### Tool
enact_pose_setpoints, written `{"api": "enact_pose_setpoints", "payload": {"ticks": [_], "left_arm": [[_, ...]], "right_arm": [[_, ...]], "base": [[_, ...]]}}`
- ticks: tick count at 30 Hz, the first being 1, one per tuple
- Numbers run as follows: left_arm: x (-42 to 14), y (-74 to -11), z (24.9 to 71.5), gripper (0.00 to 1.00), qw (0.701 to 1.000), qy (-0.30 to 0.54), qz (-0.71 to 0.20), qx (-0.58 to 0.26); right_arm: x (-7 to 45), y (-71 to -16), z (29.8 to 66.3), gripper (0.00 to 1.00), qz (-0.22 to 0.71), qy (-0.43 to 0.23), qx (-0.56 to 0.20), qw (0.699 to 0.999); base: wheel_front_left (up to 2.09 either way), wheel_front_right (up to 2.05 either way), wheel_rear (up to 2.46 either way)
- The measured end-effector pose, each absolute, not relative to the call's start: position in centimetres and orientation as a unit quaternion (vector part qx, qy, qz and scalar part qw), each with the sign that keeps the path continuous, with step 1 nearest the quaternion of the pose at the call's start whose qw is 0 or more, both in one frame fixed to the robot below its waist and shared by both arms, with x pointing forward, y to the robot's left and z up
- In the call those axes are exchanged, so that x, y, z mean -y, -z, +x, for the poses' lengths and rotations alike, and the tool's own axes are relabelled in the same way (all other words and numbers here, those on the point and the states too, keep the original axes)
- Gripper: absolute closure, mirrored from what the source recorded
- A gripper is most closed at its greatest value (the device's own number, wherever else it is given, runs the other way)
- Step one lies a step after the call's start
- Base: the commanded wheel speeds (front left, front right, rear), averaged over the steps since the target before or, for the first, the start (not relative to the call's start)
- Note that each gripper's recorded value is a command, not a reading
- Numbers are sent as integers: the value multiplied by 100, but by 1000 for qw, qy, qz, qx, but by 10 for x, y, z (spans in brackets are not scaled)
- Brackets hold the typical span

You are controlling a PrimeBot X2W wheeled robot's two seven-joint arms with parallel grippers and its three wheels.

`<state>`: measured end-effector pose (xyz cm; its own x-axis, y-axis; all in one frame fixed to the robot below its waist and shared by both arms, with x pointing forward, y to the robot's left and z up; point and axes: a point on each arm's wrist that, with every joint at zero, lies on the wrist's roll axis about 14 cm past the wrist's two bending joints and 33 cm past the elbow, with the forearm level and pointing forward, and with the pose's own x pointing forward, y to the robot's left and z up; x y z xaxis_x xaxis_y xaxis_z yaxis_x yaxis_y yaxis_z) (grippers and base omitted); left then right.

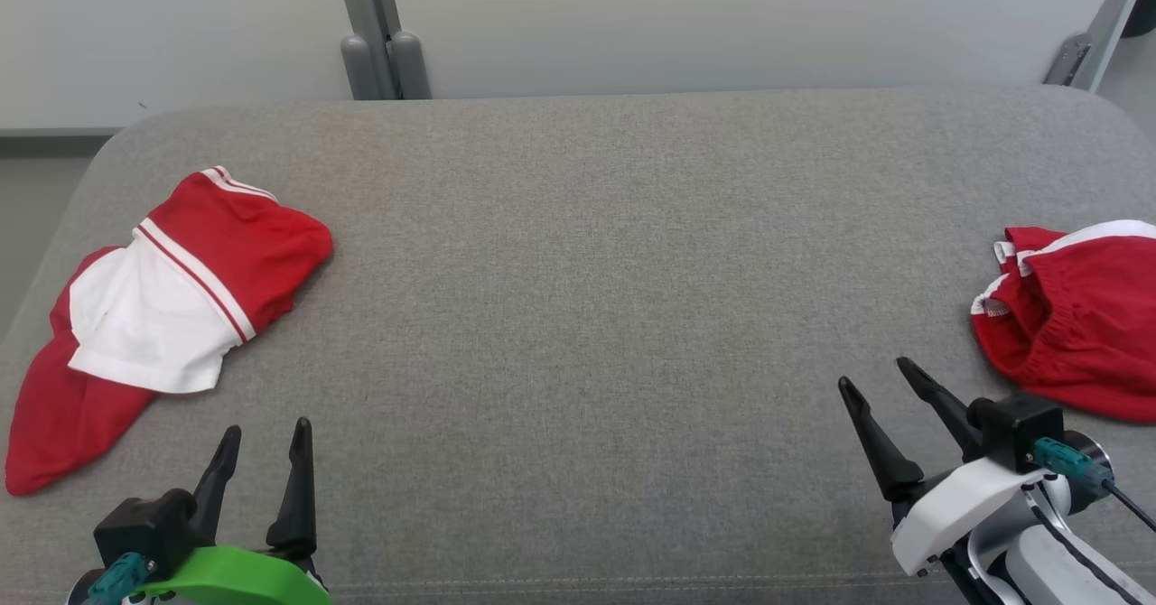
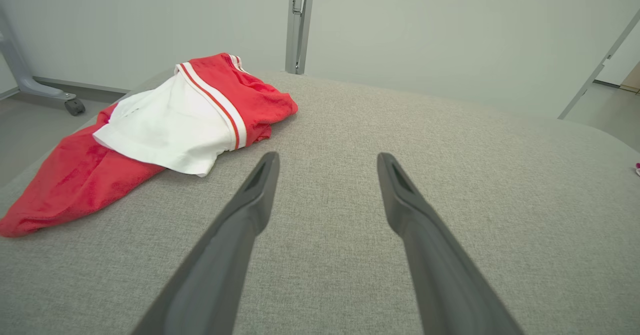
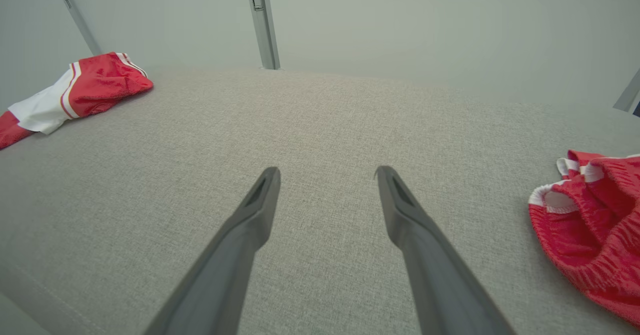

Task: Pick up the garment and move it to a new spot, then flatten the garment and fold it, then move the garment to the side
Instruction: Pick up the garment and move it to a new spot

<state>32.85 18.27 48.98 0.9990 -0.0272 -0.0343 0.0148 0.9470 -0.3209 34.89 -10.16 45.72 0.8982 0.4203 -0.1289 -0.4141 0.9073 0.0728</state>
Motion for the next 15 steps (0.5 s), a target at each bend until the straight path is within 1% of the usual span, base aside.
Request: {"api": "enact_pose_setpoints", "payload": {"ticks": [10, 15], "left_arm": [[-175, -485, 334, 0, 986, 23, -164, -28], [-175, -482, 333, 0, 985, 26, -165, -32]], "right_arm": [[119, -461, 356, 0, 24, -187, -64, 980], [121, -463, 360, 0, 18, -188, -60, 980]], "base": [[0, 0, 0], [0, 0, 0]]}}
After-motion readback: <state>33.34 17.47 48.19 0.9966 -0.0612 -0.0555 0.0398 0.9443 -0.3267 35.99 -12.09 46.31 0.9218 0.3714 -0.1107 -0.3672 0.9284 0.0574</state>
